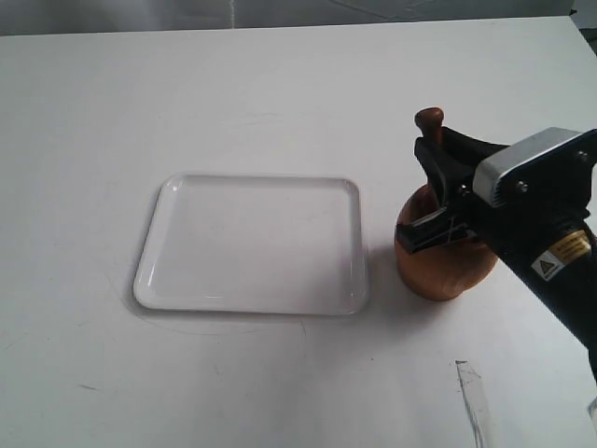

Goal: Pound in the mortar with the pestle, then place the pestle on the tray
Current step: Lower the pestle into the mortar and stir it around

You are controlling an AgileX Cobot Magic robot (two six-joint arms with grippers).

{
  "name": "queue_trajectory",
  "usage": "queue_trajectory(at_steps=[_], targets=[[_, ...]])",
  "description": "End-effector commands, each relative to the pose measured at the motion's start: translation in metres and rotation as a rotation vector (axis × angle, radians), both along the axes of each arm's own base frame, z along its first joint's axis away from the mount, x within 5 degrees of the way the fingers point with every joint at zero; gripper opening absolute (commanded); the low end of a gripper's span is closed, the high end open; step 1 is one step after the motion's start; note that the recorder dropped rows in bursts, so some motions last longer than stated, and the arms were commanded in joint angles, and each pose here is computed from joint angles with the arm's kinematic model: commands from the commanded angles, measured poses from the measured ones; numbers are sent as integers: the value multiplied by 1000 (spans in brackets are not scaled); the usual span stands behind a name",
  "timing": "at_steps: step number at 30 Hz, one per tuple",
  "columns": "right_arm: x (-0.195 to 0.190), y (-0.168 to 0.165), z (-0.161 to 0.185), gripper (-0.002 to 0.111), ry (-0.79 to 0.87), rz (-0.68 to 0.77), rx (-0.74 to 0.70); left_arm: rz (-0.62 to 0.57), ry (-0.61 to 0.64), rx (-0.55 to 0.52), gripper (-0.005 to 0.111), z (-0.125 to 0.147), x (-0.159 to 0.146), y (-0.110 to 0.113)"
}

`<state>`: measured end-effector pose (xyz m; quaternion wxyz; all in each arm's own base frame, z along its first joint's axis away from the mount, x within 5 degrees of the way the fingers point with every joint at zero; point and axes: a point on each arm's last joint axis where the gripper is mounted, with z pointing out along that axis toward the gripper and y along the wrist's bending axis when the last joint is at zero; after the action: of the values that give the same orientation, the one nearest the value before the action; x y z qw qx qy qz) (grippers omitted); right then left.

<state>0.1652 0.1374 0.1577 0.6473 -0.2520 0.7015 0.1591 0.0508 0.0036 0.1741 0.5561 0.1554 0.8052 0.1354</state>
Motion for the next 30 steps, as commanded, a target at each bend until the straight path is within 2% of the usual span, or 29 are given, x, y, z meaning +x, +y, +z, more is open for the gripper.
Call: queue_trajectory(at_steps=[1, 6, 14, 17, 22, 30], targets=[[5, 5, 2, 0, -18, 9, 15, -6, -4, -15, 0, 0, 0, -1], [5, 3, 8, 0, -31, -14, 36, -6, -4, -15, 0, 0, 0, -1], [-10, -8, 64, 0, -235, 23, 205, -6, -4, -15, 0, 0, 0, -1], [-14, -10, 72, 0, -267, 28, 229, -6, -4, -15, 0, 0, 0, -1], [-10, -7, 62, 0, -239, 25, 182, -6, -4, -15, 0, 0, 0, -1], [-2, -3, 6, 0, -34, 1, 11, -6, -4, -15, 0, 0, 0, -1]])
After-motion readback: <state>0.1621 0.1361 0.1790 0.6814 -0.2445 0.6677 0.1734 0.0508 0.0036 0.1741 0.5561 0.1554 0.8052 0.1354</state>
